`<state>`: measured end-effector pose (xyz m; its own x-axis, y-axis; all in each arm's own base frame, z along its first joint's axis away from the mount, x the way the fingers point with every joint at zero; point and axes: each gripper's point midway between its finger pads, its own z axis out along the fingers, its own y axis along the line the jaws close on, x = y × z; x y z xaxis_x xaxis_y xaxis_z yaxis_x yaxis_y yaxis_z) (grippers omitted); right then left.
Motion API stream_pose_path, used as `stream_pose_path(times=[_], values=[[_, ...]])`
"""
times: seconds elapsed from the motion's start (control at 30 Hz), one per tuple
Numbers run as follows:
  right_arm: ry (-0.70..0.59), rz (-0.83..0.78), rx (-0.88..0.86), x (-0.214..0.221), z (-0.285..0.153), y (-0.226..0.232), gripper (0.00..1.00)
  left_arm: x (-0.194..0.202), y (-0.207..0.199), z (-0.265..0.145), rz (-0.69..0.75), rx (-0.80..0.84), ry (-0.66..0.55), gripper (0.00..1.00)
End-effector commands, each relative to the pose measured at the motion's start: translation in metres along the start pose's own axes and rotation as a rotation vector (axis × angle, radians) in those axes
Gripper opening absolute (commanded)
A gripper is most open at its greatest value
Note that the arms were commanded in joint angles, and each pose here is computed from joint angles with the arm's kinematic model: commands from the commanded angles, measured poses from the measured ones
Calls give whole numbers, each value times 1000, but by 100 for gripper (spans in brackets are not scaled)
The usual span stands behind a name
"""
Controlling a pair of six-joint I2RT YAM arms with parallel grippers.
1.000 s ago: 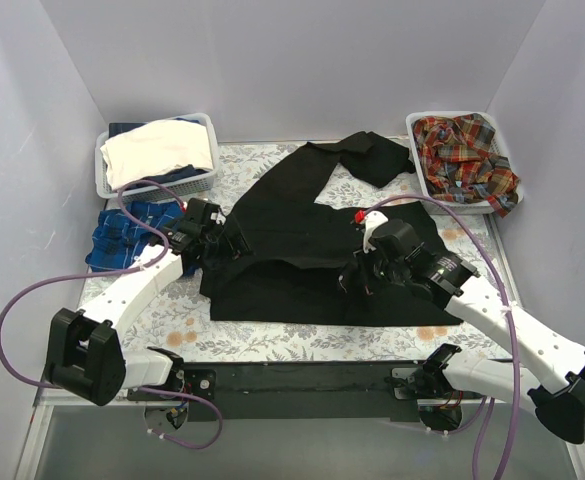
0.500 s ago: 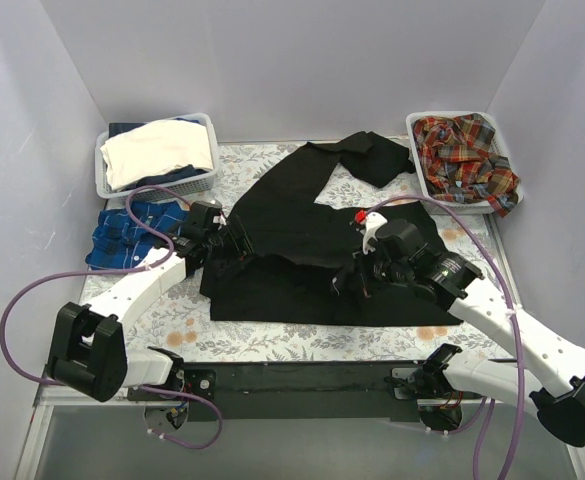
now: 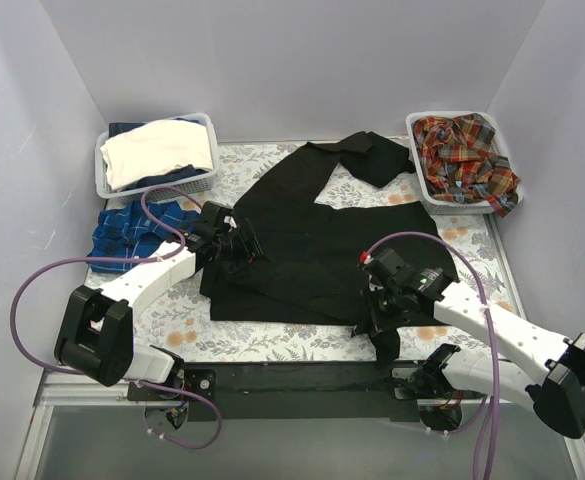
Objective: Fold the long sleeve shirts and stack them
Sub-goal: Fold the shirt
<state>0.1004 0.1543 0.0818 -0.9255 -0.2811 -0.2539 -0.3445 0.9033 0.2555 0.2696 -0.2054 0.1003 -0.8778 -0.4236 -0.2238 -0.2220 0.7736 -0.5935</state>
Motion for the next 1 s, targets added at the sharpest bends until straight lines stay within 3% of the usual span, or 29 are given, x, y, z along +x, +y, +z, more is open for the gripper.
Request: stream_pose_path(times=[0.0,0.23,0.47,0.63,0.77,0.97], values=[[107,-28,-1,27,5,2,13,-7,-33,-8,22,72,-19,66],[198,-112,36,54,20,9,15,-11,-47,-7,34,98,-34,66],[166,-245,9,50,21,48,49,24,-22,36,43,-7,67,66],[-3,-164,13,27,-1,51,58,30,9,57,49,-133,86,66],[-185,7,157,10,-25,13,63,32,32,61,64,-232,86,66],[-145,87,254,21,-19,-13,63,33,51,60,77,-317,87,65]])
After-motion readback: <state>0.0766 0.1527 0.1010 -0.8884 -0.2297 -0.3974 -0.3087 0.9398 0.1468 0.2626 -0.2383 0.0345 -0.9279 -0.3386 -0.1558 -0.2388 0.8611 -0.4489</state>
